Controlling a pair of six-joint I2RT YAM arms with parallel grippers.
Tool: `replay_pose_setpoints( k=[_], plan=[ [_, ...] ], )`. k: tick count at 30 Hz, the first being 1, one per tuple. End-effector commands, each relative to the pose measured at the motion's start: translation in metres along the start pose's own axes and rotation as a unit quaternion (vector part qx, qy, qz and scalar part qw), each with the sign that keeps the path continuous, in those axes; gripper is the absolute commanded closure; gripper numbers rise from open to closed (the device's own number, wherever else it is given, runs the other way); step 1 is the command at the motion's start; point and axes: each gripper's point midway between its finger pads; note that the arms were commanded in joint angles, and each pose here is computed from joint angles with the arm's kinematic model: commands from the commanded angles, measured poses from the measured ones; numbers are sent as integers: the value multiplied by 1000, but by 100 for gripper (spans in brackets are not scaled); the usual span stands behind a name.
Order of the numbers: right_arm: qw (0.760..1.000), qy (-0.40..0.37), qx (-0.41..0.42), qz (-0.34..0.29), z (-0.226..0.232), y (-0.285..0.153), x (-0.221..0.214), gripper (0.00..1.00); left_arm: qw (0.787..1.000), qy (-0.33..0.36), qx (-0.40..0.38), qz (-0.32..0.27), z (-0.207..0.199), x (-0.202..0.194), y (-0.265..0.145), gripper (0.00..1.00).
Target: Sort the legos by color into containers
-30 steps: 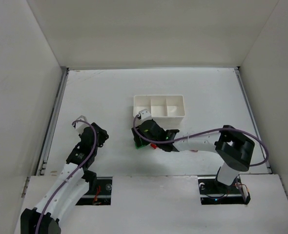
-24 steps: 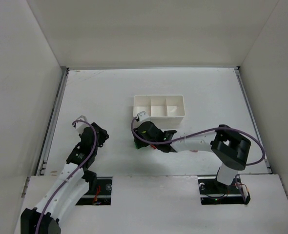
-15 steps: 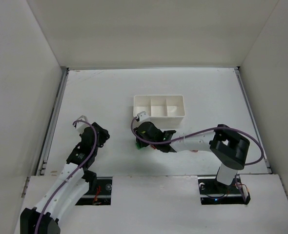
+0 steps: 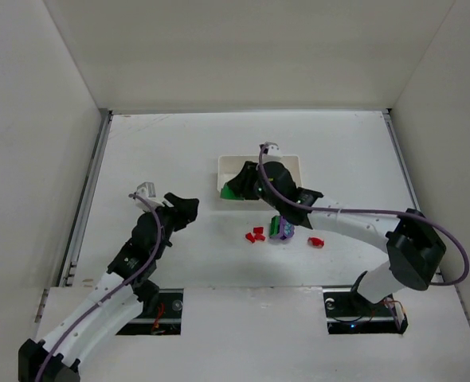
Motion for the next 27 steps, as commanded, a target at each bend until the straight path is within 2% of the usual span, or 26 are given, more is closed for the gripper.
replay_pose_setpoints(
  k=[1,6,12,27],
  plan=[
    [996,78,25,24,24,3,11,70,991,23,-93,-91,-48,38,-9,43],
    [993,109,28,47,35,3,12,68,975,89,-170,-111,-88,23,-17,42],
    [984,155,39,77,46,-4,11,67,966,151,-171,-124,-105,7,-13,40],
    [974,197,56,99,55,-12,5,68,965,156,-139,-160,-112,14,-8,41]
  ],
)
Point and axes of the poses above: each gripper's point midway between its finger pads, its own y axis out along the fingers, its own z axis along the line the jaws close on, x = y × z, and after that the axes turned 13 degrees about y, right-handed
